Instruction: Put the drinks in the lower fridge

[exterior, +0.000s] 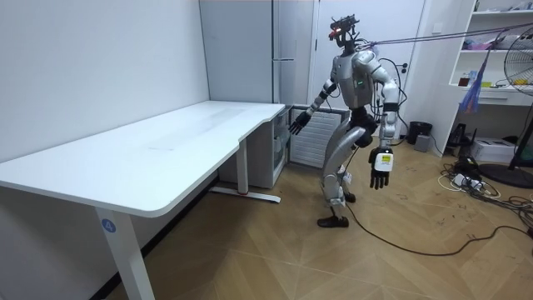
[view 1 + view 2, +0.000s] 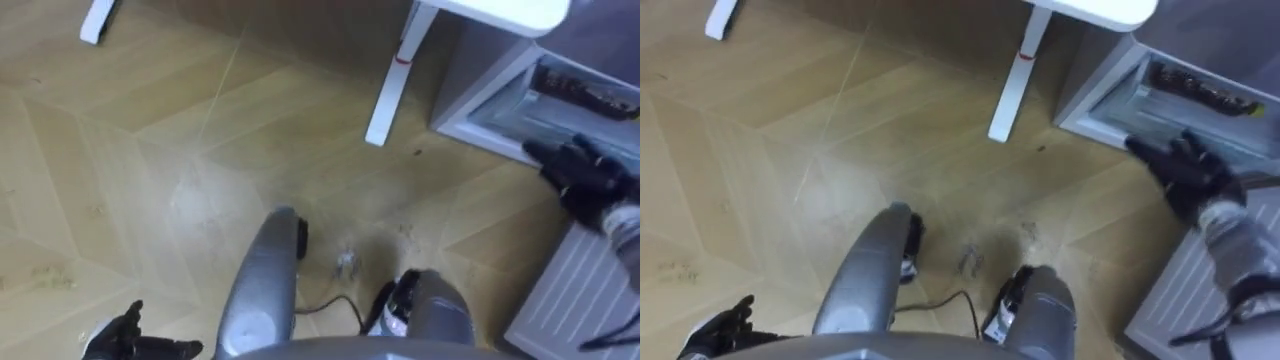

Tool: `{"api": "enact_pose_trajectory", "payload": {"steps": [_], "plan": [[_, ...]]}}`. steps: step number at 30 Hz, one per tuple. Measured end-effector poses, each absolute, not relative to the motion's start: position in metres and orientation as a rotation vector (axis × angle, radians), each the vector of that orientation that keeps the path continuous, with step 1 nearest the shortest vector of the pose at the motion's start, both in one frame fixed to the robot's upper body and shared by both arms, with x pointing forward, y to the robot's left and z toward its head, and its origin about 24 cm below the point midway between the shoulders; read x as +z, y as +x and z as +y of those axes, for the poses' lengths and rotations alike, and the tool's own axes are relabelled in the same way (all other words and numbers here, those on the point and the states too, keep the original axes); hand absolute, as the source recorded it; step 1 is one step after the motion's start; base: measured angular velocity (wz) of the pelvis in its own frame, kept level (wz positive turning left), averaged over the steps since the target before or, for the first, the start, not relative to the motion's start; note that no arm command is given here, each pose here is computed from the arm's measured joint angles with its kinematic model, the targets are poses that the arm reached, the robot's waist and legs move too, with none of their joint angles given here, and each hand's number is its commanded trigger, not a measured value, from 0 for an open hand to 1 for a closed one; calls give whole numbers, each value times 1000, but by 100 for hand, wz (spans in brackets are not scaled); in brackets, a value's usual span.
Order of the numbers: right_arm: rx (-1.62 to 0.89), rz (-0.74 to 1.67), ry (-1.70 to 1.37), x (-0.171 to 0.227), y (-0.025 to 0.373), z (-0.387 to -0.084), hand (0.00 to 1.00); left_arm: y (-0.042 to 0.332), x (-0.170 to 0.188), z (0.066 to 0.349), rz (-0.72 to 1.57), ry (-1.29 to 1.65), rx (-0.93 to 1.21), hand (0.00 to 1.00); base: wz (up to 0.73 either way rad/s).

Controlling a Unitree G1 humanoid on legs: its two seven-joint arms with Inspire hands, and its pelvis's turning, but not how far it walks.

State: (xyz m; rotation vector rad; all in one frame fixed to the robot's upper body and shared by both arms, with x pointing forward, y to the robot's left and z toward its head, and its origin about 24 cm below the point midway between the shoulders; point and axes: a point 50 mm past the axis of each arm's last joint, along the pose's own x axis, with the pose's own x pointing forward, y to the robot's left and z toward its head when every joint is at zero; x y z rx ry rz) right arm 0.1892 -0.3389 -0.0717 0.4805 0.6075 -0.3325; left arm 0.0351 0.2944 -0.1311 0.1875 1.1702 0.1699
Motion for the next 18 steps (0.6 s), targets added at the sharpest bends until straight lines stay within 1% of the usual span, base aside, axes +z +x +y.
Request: {"api": "enact_pose_trajectory", "payload": {"steps": [4,5,11,18], "plan": [[-270,735,504,-105,157,-308,0,41,-137,285,1158,180,154,0,-7],[-265,775,506,-112,144,-303,0,44,-139,281,1155,172,156,0,-3],[-210,951,471,-138,98,-275,0,44,-146,265,1136,154,170,0,-8],[-110,1010,401,-146,89,-252,0,51,-150,256,1107,127,200,0,-15]]}}
